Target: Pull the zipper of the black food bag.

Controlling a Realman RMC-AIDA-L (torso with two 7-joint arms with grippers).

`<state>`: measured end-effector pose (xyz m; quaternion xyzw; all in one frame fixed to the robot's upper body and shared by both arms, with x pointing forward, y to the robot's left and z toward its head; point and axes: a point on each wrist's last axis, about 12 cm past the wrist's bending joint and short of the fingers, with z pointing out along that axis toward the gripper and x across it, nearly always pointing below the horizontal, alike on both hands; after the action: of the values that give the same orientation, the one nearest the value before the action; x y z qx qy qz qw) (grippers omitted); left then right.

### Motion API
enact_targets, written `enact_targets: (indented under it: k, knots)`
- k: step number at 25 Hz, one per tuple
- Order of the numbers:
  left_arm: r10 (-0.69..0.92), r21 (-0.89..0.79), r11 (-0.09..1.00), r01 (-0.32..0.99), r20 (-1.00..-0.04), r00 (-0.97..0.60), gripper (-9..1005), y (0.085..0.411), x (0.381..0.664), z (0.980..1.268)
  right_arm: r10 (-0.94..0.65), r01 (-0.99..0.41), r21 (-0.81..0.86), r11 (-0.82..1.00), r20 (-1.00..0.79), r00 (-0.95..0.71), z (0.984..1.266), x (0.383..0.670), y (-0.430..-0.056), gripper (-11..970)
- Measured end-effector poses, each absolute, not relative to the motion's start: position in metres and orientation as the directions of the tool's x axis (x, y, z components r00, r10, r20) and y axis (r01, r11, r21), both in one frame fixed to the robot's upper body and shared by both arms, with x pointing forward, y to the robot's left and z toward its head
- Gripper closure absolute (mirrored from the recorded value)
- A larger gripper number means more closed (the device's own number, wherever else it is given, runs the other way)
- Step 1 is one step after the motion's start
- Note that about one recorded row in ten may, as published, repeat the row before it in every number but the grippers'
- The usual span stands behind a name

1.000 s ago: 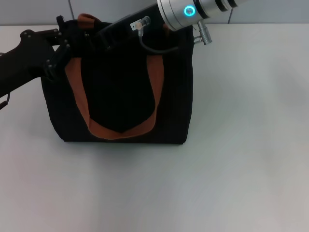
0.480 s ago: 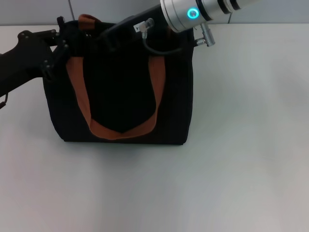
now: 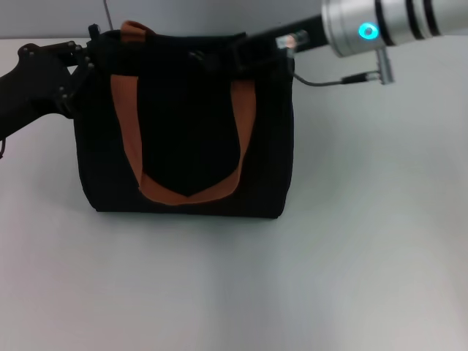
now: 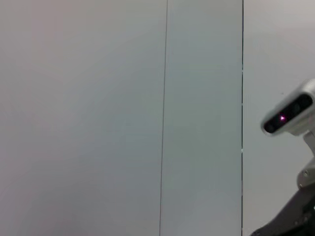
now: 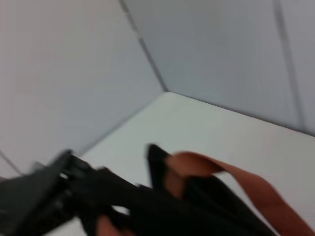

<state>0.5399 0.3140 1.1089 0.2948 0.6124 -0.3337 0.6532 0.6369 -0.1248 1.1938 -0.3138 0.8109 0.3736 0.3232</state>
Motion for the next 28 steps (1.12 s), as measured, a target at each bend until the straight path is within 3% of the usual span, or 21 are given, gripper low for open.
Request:
enact_targets:
  k: [9, 16, 22, 28]
  knots:
    - [-0.068, -0.022, 0.621, 0.783, -0.997, 0.026, 968, 0.318, 0.542, 1.109, -0.158, -0.65, 0.429, 0.627, -0.747, -0.645, 1.185, 0.625, -0.183, 963]
    - [-0.066, -0.022, 0.63, 0.777, -0.998, 0.026, 968, 0.319, 0.542, 1.109, -0.002, -0.696, 0.51, 0.505, -0.806, -0.592, 1.194, 0.607, -0.205, 964]
    - [-0.079, -0.05, 0.622, 0.781, -0.997, 0.0, 969, 0.316, 0.541, 1.106, 0.217, -0.822, 0.479, 0.307, -0.877, -0.429, 1.184, 0.578, -0.242, 874]
    - [-0.104, -0.117, 0.606, 0.787, -0.992, -0.067, 949, 0.315, 0.54, 1.105, 0.234, -0.952, 0.284, 0.113, -0.939, -0.253, 1.153, 0.537, -0.254, 697]
